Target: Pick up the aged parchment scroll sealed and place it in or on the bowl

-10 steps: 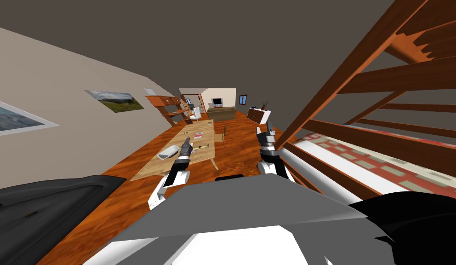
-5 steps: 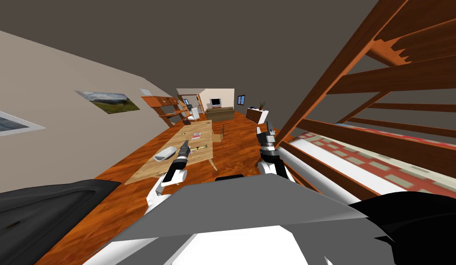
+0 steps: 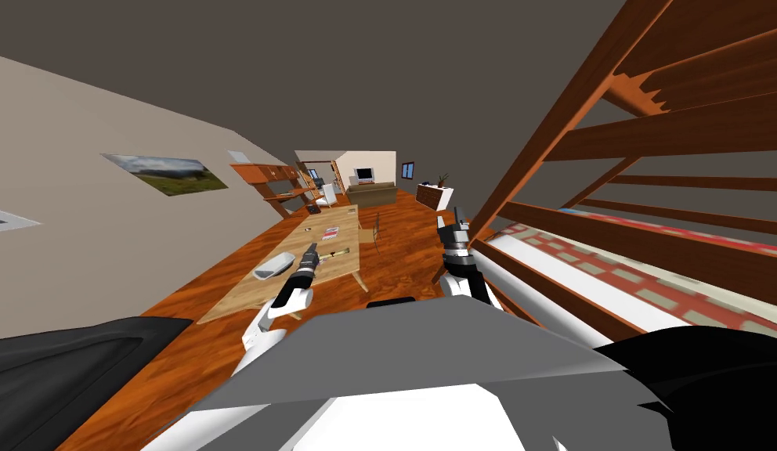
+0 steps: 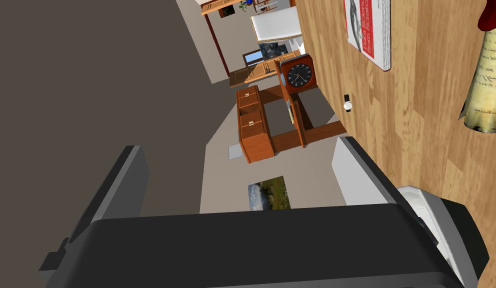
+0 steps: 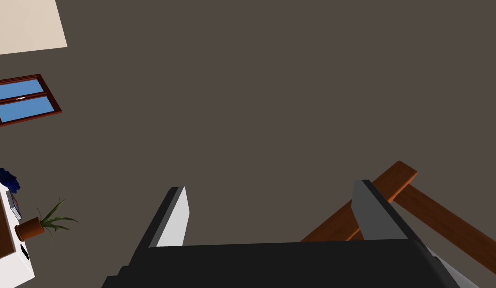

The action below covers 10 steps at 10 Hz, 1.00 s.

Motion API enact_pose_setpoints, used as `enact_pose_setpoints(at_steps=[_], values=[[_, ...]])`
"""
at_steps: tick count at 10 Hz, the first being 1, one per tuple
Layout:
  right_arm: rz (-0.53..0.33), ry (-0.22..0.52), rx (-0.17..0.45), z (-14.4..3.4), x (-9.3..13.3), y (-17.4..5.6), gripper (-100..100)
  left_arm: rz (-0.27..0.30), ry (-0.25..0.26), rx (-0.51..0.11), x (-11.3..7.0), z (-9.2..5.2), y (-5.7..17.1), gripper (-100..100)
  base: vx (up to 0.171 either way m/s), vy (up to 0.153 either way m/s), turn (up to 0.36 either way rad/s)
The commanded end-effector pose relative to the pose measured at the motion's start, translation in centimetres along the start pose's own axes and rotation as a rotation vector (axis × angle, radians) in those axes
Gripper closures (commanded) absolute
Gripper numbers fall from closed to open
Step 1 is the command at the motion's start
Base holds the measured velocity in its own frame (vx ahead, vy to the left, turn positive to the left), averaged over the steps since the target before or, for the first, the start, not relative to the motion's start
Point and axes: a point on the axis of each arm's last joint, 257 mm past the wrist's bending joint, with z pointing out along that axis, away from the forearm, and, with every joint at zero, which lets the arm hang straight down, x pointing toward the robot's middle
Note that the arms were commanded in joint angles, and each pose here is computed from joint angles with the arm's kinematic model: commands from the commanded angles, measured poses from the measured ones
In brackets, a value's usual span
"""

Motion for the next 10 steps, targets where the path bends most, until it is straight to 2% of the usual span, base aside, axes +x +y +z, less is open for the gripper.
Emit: enact_pose_setpoints(at_steps=[1, 2, 3, 4, 5, 6, 7, 8, 9, 10], values=[[0.000, 0.000, 0.000, 0.0, 0.0, 0.0, 0, -0.003, -0.023, -0.076, -1.7, 0.3, 2.6, -100, 0.032, -0.033, -0.076], [0.000, 0.000, 0.000, 0.0, 0.0, 0.0, 0, -0.003, -0.023, -0.089, -1.7, 0.3, 3.0, -100, 0.023, -0.026, -0.040], [0.000, 0.000, 0.000, 0.0, 0.0, 0.0, 0, -0.008, -0.045, -0.145, -3.3, 0.4, 4.9, -100, 0.034, -0.027, -0.072], [0.000, 0.000, 0.000, 0.0, 0.0, 0.0, 0, -0.009, -0.045, -0.162, -3.3, 0.3, 5.4, -100, 0.032, -0.017, -0.058], [0.000, 0.000, 0.000, 0.0, 0.0, 0.0, 0, -0.018, -0.068, -0.221, -4.9, 0.2, 7.4, -100, 0.036, -0.019, -0.098], [0.000, 0.000, 0.000, 0.0, 0.0, 0.0, 0, -0.018, -0.067, -0.233, -4.8, 0.2, 7.8, -100, 0.036, -0.016, -0.042], [0.000, 0.000, 0.000, 0.0, 0.0, 0.0, 0, -0.030, -0.089, -0.282, -6.3, 0.0, 9.3, -100, 0.044, -0.022, -0.107], [0.000, 0.000, 0.000, 0.0, 0.0, 0.0, 0, -0.031, -0.089, -0.304, -6.3, -0.2, 10.0, -100, 0.042, -0.009, -0.041], [0.000, 0.000, 0.000, 0.0, 0.0, 0.0, 0, -0.046, -0.112, -0.355, -7.7, -0.5, 11.7, -100, 0.050, -0.007, -0.085], [0.000, 0.000, 0.000, 0.0, 0.0, 0.0, 0, -0.047, -0.110, -0.374, -7.7, -0.7, 12.2, -100, 0.050, -0.006, -0.043]])
